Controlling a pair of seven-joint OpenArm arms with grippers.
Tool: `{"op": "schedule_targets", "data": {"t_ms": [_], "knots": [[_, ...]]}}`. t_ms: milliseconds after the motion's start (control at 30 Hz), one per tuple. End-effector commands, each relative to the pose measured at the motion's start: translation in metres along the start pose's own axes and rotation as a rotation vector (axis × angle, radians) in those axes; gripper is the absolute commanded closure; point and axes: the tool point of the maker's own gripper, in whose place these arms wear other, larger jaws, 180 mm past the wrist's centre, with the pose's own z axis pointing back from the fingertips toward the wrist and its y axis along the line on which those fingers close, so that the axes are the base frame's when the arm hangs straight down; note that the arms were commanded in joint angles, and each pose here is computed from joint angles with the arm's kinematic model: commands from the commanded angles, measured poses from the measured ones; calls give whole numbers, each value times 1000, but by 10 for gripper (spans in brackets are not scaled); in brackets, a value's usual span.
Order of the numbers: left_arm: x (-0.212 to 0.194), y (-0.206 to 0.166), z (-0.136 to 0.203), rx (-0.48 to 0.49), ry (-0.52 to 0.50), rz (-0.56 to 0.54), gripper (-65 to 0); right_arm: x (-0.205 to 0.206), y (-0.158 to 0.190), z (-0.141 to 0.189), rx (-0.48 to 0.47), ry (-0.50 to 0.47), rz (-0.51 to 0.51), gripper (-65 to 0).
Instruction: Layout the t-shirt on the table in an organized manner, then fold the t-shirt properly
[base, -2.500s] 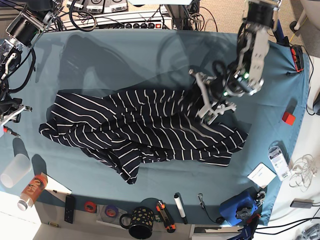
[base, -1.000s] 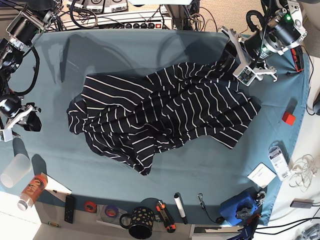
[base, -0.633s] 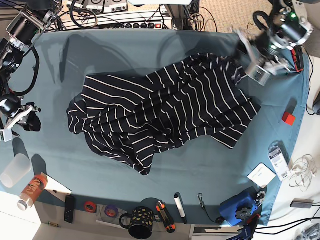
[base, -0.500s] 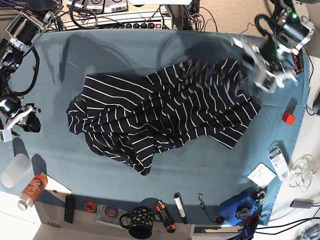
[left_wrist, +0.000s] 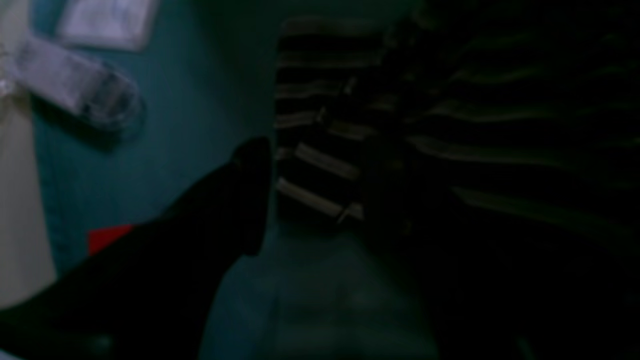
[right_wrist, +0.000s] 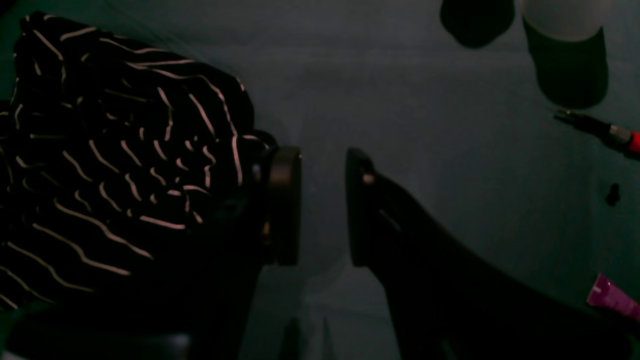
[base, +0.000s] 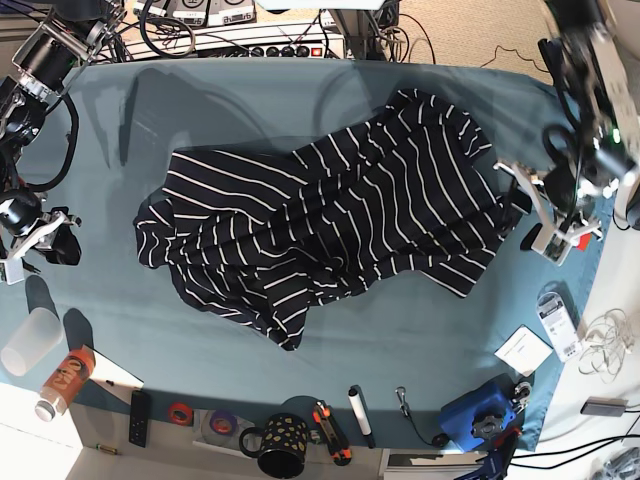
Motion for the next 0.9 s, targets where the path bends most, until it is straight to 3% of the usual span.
{"op": "schedule_targets", "data": {"t_ms": [0, 133, 233, 600, 667, 800, 867], "knots": [[14, 5, -1, -17, -32, -43, -292, 21, -3, 8, -8, -62, 29, -160], [5, 4, -23, -77, 68, -129, -292, 21, -3, 8, -9, -61, 29, -160], [8, 10, -38, -53, 104, -136, -292, 21, -3, 8, -8, -60, 30, -160], [-16, 7, -74, -123, 258, -196, -290, 19, -3, 8, -9, -51, 29, -160], [-17, 11, -76, -115, 266, -182, -242, 19, -3, 8, -9, -51, 29, -160], [4, 26, -78, -43, 206, -136, -35, 20, -3, 8, -9, -51, 30, -160], [25, 31, -80, -28, 134, -135, 0, 19, -3, 8, -9, -51, 30, -160]]}}
